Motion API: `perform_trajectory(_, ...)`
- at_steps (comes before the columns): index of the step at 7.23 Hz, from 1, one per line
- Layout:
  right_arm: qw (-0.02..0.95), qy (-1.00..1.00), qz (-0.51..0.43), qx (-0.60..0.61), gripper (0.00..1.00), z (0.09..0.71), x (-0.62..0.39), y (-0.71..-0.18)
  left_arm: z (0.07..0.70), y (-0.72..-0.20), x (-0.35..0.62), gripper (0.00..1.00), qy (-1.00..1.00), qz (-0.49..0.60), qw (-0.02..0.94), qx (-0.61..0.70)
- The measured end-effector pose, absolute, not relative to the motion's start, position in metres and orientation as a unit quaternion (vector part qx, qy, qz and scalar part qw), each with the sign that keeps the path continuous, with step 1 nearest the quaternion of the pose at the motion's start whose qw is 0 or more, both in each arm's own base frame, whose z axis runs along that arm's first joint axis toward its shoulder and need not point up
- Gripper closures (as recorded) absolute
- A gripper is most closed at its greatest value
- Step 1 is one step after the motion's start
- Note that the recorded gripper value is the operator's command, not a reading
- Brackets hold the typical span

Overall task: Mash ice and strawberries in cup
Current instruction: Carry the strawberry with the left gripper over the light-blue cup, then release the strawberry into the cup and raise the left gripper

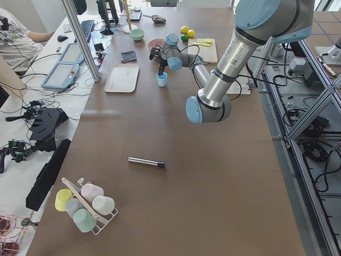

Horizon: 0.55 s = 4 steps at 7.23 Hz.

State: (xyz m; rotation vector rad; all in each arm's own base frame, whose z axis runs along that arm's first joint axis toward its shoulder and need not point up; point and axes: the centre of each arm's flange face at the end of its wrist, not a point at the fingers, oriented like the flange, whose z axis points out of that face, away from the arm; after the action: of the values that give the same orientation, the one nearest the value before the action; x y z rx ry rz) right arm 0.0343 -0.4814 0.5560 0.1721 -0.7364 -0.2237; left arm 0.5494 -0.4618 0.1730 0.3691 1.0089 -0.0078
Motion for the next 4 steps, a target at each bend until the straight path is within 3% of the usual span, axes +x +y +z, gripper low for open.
perform_trajectory(4, 0.923, -0.359, -0.108, 0.083, 0.02, 0.557, 0.034, -0.482, 0.190, -0.480, 0.514, 0.03, 0.475, -0.024, 0.861, 0.180)
